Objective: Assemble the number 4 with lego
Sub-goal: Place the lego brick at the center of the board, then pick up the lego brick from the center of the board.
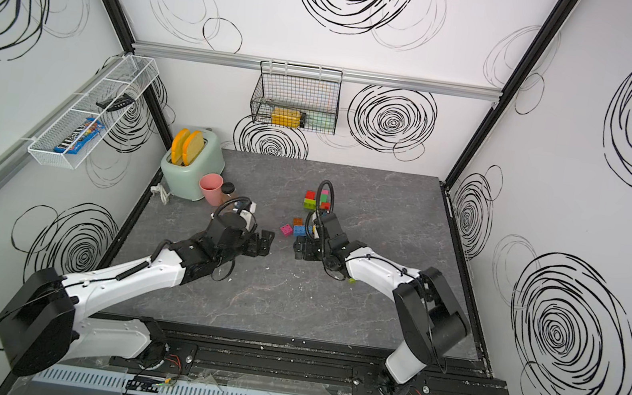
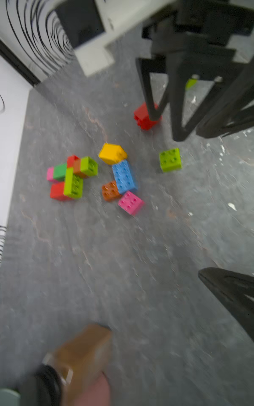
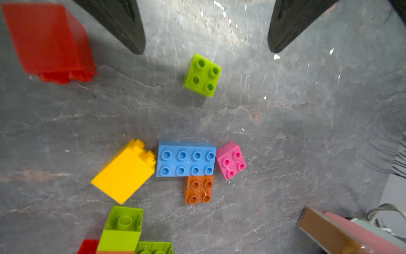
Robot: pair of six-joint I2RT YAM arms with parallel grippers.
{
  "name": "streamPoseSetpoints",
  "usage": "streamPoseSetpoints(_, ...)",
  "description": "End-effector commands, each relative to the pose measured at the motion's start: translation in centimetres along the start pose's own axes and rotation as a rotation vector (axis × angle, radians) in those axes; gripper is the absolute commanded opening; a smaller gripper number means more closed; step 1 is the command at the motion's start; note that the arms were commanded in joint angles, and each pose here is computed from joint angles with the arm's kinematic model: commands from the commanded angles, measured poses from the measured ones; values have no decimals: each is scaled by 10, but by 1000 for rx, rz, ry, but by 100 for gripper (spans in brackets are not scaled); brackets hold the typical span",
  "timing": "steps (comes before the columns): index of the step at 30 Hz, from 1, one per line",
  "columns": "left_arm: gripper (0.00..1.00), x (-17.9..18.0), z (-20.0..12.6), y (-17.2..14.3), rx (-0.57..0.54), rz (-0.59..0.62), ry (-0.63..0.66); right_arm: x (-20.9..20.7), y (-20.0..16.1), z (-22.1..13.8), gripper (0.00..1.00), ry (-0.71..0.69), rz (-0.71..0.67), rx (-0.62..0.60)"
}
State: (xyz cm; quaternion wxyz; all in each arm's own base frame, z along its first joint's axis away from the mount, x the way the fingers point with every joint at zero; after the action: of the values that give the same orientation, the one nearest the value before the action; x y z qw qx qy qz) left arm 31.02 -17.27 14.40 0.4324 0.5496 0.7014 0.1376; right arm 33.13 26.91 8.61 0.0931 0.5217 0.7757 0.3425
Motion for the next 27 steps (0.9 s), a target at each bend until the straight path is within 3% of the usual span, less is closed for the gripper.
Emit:
streamPoseSetpoints(1,96,39,-10,-15,28,-152,55,-6,0,16,88,-76,23,29)
streamPoseSetpoints(8,96,89,-30,-38,21,-280,105,-24,50,62,69,-161,-117,68)
streamPoseSetpoints(12,96,101,-37,-33,-8,-313,125,-30,58,91,67,-160,-179,144)
streamPoseSetpoints(19,96,100,-32,-26,11,-319,92,-34,69,116,62,-203,-202,180)
streamPoseSetpoints(27,96,98,-29,-28,15,-305,62,-30,73,125,40,-191,-213,192)
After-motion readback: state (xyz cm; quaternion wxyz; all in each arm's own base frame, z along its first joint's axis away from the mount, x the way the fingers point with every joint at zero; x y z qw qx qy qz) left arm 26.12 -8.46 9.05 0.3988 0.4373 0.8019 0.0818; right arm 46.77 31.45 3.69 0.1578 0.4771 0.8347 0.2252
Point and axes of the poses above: each gripper's point midway between its finger pads, its own z axis out along the fingers, its own x axis along the line the jaws close on, y = z × x, the point moved 1 cm from there along -z, back along the fingers, and after that the axes turned 12 degrees about -z, right-handed, at the moved point
